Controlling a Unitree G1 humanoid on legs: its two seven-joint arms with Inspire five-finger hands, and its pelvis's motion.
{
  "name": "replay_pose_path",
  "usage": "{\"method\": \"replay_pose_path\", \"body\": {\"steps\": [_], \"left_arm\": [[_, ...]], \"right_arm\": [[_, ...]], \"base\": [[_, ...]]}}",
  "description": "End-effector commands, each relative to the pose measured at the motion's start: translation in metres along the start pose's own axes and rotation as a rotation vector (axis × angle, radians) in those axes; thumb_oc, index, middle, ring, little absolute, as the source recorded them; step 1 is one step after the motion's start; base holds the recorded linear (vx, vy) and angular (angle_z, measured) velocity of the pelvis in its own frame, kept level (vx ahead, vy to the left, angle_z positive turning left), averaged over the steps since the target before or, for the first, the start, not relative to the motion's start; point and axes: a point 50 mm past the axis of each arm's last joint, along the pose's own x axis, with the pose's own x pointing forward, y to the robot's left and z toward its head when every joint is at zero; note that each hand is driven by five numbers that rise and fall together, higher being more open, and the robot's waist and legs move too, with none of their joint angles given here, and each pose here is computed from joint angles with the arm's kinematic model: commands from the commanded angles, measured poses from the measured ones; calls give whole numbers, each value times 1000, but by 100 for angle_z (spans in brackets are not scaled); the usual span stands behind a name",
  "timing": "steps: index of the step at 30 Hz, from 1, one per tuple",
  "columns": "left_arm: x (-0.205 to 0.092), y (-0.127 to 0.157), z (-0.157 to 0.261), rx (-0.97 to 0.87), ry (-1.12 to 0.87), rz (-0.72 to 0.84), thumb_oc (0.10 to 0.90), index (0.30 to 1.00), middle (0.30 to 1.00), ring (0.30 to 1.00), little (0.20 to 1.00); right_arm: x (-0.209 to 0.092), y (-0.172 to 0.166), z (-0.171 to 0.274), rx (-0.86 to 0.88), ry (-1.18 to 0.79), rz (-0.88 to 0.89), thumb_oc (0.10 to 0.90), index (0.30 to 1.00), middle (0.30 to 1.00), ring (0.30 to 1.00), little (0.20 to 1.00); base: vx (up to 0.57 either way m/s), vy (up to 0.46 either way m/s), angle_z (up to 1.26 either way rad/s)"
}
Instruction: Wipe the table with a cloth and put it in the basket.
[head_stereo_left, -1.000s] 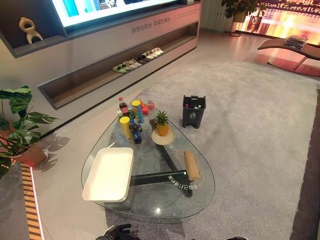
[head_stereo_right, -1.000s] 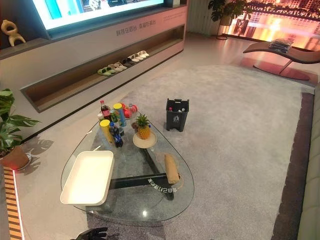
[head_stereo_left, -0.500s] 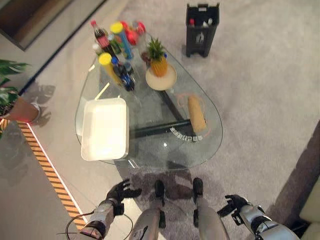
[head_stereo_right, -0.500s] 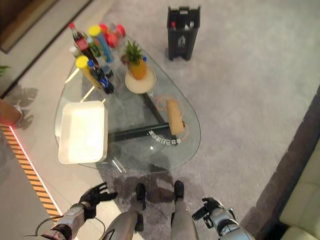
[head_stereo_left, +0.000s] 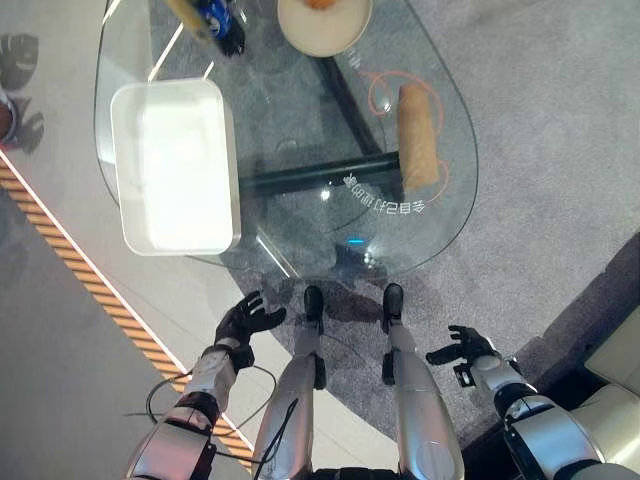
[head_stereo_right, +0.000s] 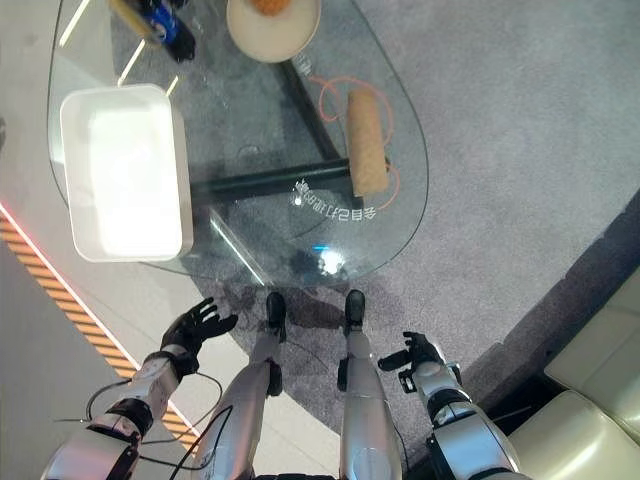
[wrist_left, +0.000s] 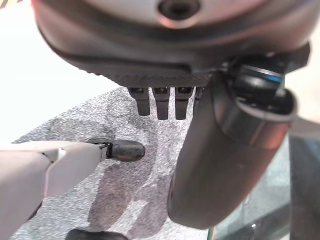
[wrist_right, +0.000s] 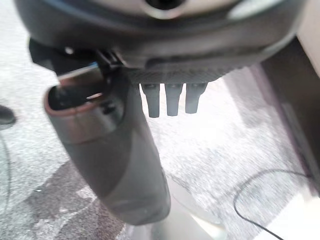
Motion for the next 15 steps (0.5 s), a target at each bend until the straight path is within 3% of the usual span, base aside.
{"method": "replay_pose_path", "body": {"steps": [1, 15], "left_arm": [[-11, 37, -10, 11, 27, 103, 800, 900, 900, 900, 900], [-10, 45, 0, 47, 25, 98, 800, 900, 900, 900, 900]], "right_arm": [[-2, -23, -27, 31, 54, -97, 800, 900, 900, 900, 900], [-2, -64, 30, 222, -214, -253, 800, 900, 900, 900, 900]], "base": [[-14, -57, 24], [-7, -26, 0]]}}
